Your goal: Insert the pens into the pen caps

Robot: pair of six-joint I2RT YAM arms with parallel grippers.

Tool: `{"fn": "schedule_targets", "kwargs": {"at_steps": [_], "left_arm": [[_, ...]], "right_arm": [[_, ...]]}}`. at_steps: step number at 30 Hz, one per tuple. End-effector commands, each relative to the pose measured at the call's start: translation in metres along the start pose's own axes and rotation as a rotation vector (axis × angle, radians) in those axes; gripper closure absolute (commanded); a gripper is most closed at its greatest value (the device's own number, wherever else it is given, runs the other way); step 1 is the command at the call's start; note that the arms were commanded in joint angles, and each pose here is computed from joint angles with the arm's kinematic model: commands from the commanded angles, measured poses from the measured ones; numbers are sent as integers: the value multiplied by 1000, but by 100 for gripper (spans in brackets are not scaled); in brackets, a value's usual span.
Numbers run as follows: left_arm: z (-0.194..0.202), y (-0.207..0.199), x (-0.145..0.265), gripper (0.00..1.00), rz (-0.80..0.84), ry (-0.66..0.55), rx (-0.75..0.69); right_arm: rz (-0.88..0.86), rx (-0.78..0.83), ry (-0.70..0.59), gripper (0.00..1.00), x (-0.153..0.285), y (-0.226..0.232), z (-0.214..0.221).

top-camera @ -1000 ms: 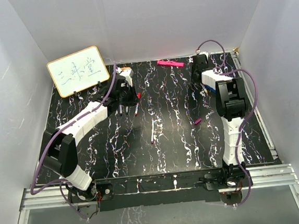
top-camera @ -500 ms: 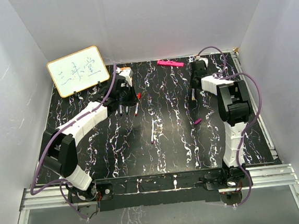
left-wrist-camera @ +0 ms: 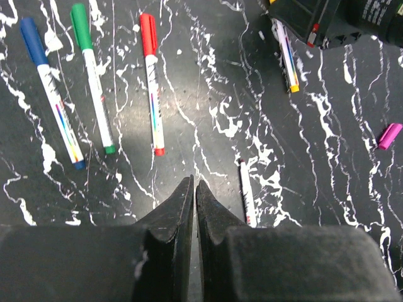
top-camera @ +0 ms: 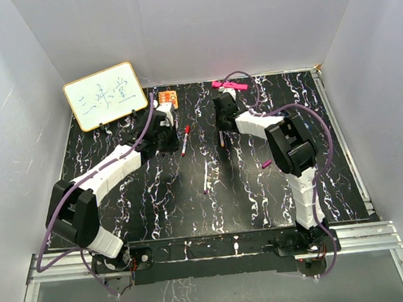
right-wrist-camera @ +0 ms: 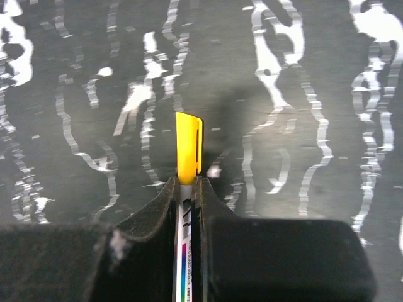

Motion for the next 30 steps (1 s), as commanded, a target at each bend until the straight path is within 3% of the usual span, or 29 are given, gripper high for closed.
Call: {"fn": "schedule_targets", "kwargs": {"at_steps": [1, 10, 24, 30], "left_arm": [[5, 3, 13, 92, 1, -14, -15], [35, 10, 5, 83, 83, 52, 10], [66, 0, -9, 63, 176, 28, 43], [80, -12, -24, 58, 148, 56, -7]], "right_arm": [[-10, -44, 69, 100, -9, 17, 13], [-37, -65, 43, 100, -13, 45, 6], [-5, -21, 22, 100, -12, 79, 10], [27, -6, -2, 69, -6, 77, 5]]}}
Point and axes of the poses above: each gripper's point midway between its finger pads, its own x axis back along the fingers, its own y axis along the line the jaws close on, z = x × y, the point moved 8 cm from there along x, back along the fingers, and after that the axes turned 14 degrees about x, right-handed, at the moved point
